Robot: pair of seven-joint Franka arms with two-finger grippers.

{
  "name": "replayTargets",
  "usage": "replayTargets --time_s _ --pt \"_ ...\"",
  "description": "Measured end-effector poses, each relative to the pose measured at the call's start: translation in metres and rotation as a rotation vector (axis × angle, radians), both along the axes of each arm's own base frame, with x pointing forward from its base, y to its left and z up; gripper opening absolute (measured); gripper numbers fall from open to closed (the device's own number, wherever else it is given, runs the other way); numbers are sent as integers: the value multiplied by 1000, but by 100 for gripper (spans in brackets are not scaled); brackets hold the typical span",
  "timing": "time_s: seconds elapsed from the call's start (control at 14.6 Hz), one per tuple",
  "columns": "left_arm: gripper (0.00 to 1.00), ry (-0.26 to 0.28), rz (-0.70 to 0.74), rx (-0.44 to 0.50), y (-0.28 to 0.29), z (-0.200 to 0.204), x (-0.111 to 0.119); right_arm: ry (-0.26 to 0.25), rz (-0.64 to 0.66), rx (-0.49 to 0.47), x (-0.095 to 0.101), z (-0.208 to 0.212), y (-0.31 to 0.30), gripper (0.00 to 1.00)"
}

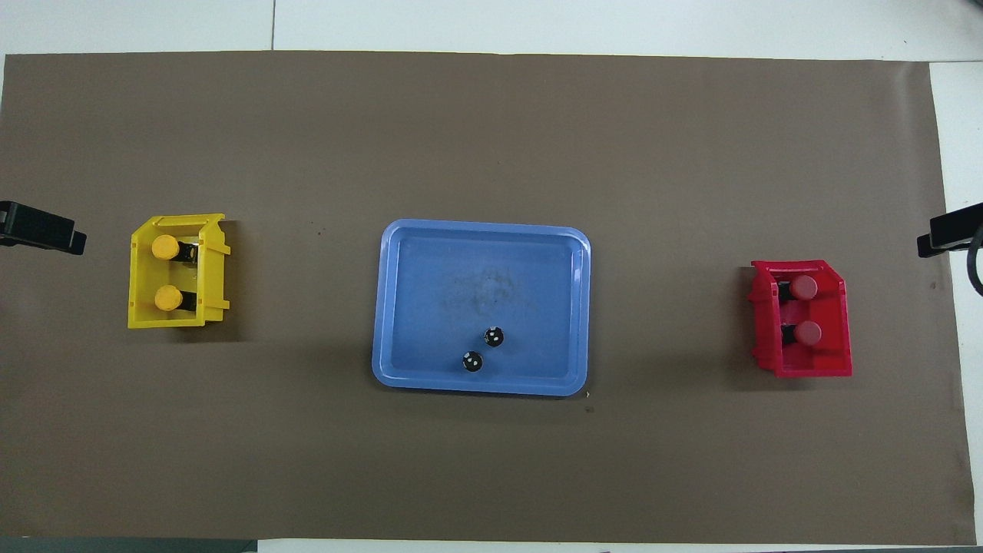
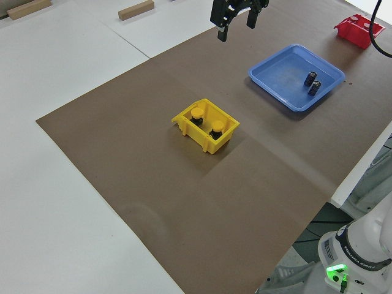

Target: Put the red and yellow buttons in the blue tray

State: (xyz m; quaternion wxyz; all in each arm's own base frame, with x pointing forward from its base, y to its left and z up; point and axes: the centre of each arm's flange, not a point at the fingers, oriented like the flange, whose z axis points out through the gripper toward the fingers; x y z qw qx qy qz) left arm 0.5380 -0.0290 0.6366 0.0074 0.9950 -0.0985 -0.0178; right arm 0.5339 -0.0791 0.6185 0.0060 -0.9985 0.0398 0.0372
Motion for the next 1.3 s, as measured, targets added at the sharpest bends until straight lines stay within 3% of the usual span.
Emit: replayTargets --time_s 1.03,1.3 --pt "100 1 0 0 0 0 0 9 1 1 0 -4 1 100" --pt "100 1 0 0 0 0 0 -72 29 -8 9 -30 15 97"
